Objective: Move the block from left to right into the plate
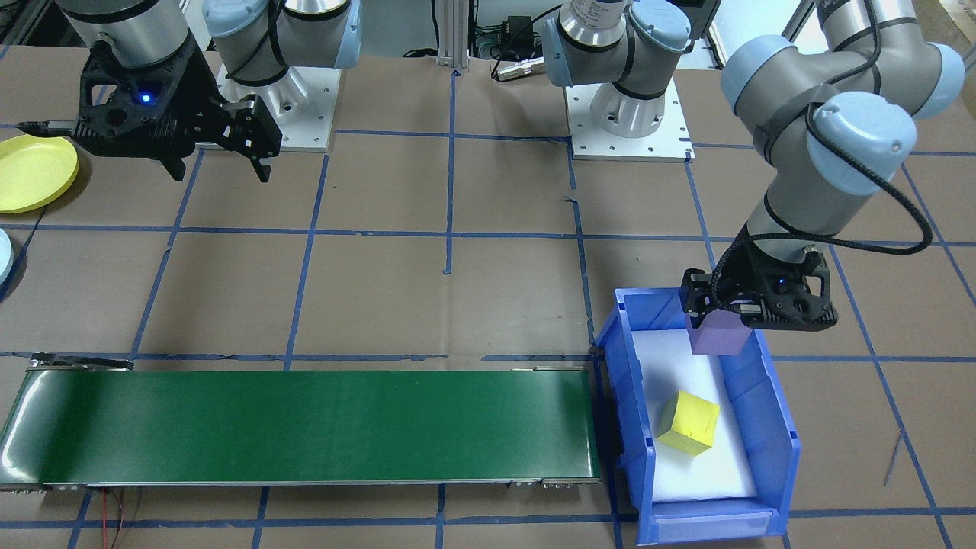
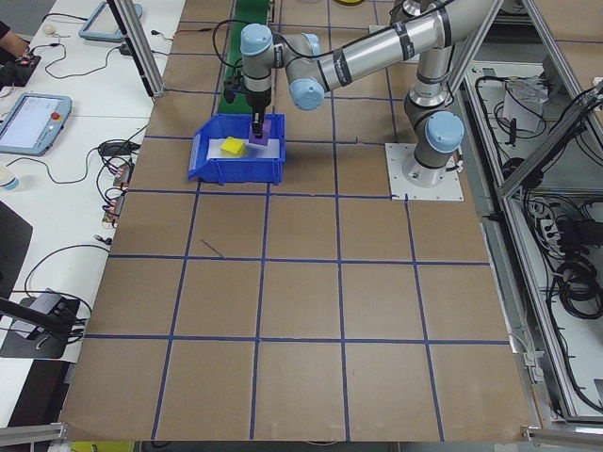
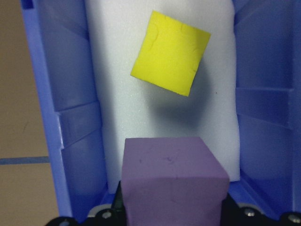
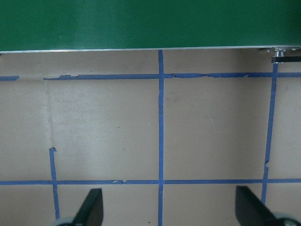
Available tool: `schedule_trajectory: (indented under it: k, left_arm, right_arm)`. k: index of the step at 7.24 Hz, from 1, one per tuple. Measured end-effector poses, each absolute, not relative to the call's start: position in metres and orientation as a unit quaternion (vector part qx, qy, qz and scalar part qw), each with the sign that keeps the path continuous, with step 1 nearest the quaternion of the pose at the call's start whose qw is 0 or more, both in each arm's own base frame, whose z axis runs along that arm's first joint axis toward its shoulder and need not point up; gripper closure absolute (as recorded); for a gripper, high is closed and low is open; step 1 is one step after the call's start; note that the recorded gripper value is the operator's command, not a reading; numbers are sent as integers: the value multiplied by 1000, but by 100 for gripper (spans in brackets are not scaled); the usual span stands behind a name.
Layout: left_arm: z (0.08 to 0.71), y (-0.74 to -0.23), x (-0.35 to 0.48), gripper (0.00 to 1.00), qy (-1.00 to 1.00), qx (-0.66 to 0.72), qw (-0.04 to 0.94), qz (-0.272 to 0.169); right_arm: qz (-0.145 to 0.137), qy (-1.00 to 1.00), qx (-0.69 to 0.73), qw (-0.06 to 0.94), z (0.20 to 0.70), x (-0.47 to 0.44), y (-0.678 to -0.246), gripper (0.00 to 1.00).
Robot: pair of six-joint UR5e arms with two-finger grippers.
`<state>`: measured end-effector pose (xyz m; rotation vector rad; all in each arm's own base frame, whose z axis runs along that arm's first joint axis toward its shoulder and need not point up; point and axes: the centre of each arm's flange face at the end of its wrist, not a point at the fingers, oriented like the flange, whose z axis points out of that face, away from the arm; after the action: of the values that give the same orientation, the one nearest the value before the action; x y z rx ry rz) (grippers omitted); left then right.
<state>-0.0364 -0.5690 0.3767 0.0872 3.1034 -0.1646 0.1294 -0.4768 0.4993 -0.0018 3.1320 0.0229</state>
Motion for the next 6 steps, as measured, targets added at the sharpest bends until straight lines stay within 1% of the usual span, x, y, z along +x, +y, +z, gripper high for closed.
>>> schedule_trajectory:
  k: [2,3,4,6]
  left_arm:
    - [414,-576,-75,68,996,33,12,-86]
    - [414,-578,-103,68,996,26,7,-89]
    - [399,-585,-133,68,996,21,-2,-91]
    - [337,-617,-188,68,993,14,-27,-113]
  right_arm:
    - [7,1000,-1,5,499,129,-477,0]
    - [8,1000,-1,5,499,129,-477,0]
    - [8,1000,-1,5,499,129,-477,0]
    - [8,1000,0,5,499,129,-477,0]
